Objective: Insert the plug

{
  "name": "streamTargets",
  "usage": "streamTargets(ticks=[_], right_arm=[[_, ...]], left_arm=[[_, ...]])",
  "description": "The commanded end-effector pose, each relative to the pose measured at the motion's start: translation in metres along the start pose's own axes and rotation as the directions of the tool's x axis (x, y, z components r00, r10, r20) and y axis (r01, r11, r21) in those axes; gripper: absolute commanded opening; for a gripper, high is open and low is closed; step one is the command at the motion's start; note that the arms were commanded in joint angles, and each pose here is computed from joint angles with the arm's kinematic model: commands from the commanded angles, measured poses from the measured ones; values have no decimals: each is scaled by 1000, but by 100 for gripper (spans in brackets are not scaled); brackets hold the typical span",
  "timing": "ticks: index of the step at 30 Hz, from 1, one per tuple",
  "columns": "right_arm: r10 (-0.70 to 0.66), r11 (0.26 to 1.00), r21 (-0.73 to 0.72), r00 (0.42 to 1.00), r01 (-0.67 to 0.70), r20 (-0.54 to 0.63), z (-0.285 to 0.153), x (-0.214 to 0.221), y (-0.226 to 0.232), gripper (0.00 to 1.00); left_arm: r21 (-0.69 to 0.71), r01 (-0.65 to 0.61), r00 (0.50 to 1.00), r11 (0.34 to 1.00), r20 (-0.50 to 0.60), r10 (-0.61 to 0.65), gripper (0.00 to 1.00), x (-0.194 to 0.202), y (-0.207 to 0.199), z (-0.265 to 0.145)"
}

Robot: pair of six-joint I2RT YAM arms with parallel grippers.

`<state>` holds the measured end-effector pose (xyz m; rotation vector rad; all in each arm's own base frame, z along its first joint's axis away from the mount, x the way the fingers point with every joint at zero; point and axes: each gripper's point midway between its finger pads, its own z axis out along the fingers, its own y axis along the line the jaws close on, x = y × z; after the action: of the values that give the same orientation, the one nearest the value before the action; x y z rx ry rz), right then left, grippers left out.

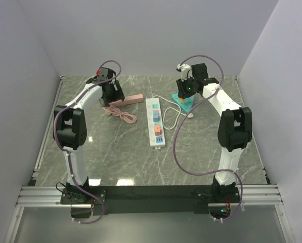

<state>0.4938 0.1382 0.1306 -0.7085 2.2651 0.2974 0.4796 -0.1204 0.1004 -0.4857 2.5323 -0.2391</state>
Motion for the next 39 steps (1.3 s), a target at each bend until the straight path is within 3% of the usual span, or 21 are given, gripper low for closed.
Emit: streamTargets(ticks=[1, 5, 8, 11, 12, 15, 16, 21, 27, 34, 39], right_arm=[[56, 997, -70, 984, -44, 170, -33, -64, 29, 0], [36, 994, -104, 988, -20, 153, -19, -67, 61, 0], [87, 991, -117, 989, -72, 122, -20, -66, 63, 0], [123, 985, -140, 982, -102, 144, -36, -77, 70, 0], [144, 979, -164, 981, -122, 128, -42, -77, 76, 0], [233, 946, -249, 968, -206, 87, -61, -88, 90, 0], [286, 926, -283, 954, -251, 90, -74, -105, 96, 0], [425, 828, -361, 900, -430, -97, -86, -101, 120, 0], [464, 750, -440, 867, -494, -182, -108, -108, 140, 0], [474, 758, -403, 858, -513, -199, -105, -99, 136, 0], [509, 747, -397, 843, -533, -175, -109, -103, 122, 0]], left_arm=[[63, -33, 999, 997, 30, 31, 84, -4, -7, -22], [264, -104, 994, 959, 64, 90, 83, 0, -58, -39], [399, -198, 980, 895, 98, 173, 82, 7, -115, -55], [551, -302, 953, 778, 173, 247, 84, 20, -171, -83], [623, -334, 942, 707, 228, 244, 84, 16, -193, -99], [699, -378, 926, 607, 289, 244, 85, 13, -219, -122], [717, -393, 919, 576, 293, 262, 85, 16, -224, -127], [695, -492, 870, 523, 385, 308, 85, 12, -238, -140], [678, -550, 833, 487, 483, 269, 86, 0, -245, -166], [710, -601, 799, 367, 524, 295, 83, 20, -261, -204], [664, -626, 778, 409, 503, 376, 83, 40, -235, -191]])
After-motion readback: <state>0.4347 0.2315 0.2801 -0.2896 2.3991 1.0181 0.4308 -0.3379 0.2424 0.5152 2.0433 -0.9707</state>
